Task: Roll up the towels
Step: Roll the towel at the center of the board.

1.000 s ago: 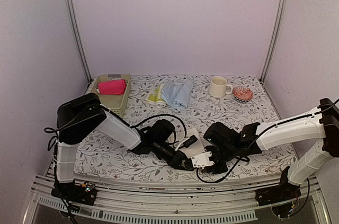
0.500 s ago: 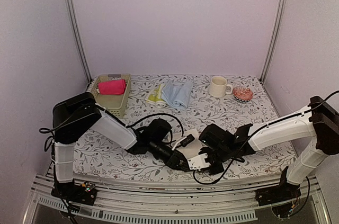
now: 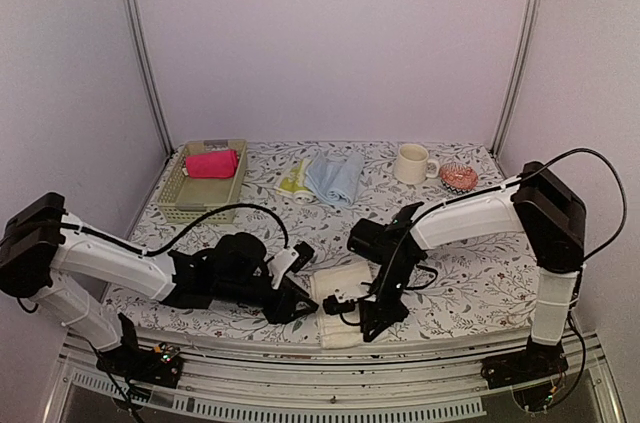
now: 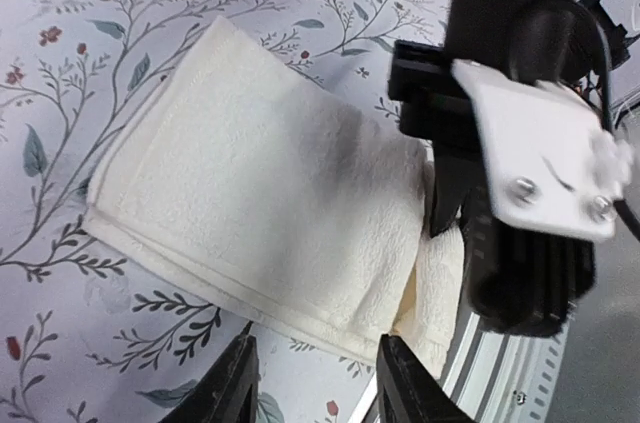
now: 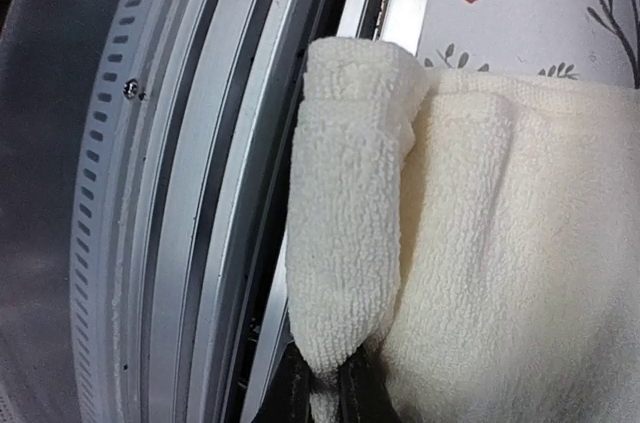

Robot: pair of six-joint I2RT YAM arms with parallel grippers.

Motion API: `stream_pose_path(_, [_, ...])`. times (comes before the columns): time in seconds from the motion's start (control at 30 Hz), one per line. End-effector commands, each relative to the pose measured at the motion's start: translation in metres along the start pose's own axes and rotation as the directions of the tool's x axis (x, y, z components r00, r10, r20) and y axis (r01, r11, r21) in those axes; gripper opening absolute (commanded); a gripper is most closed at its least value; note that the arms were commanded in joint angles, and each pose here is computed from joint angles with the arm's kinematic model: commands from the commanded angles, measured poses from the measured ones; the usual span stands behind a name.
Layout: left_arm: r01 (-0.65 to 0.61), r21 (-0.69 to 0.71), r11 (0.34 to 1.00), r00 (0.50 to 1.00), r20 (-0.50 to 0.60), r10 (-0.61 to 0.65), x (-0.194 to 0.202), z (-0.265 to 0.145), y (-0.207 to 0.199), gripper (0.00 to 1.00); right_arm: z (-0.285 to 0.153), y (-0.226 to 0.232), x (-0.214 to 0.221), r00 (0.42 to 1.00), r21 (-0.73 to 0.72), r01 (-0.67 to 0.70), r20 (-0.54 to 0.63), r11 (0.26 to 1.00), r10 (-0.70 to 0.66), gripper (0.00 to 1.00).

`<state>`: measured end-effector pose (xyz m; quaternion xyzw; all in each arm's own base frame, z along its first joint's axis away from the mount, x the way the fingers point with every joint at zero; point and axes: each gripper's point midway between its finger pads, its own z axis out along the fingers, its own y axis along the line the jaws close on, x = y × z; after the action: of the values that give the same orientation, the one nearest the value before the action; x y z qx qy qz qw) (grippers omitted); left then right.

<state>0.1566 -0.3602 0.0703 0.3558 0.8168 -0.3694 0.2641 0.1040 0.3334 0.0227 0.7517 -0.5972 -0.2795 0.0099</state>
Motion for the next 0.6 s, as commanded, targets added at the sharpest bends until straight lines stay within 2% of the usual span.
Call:
stream_pose_path(0.0, [-0.174, -0.238, 0.956, 0.978, 0.072, 0.196, -0.002, -0.022, 0.001, 0.41, 0.011, 0.004, 0.019, 0.98, -0.257, -0.199, -0.024, 0.946, 0.2, 0.03])
stream_pose_path(0.13, [-0.207, -0.259, 0.943, 0.962, 0.123, 0.245, 0.002, -0.038, -0.011, 0.38, 0.019, -0.007, 0.025, 0.953, -0.357, -0.295, -0.042, 0.886, 0.3, 0.03])
stream_pose_path(0.27, [-0.343, -0.149, 0.928, 0.924, 0.127, 0.362, 0.01, -0.038, -0.043, 0.33, 0.027, -0.012, 0.031, 0.939, -0.402, -0.331, -0.055, 0.853, 0.339, 0.03])
stream_pose_path(0.33, [-0.425, -0.111, 0.898, 0.896, 0.086, 0.435, 0.017, -0.03, -0.057, 0.34, 0.03, -0.013, 0.033, 0.937, -0.408, -0.339, -0.063, 0.848, 0.345, 0.03])
stream_pose_path(0.43, [-0.549, -0.095, 0.83, 0.833, 0.017, 0.553, 0.016, -0.012, -0.073, 0.4, 0.033, -0.016, 0.035, 0.932, -0.402, -0.352, -0.072, 0.845, 0.354, 0.04])
stream_pose_path(0.57, [-0.648, -0.101, 0.755, 0.762, -0.081, 0.643, 0.019, 0.018, -0.077, 0.43, 0.033, -0.017, 0.034, 0.93, -0.399, -0.36, -0.075, 0.844, 0.361, 0.04])
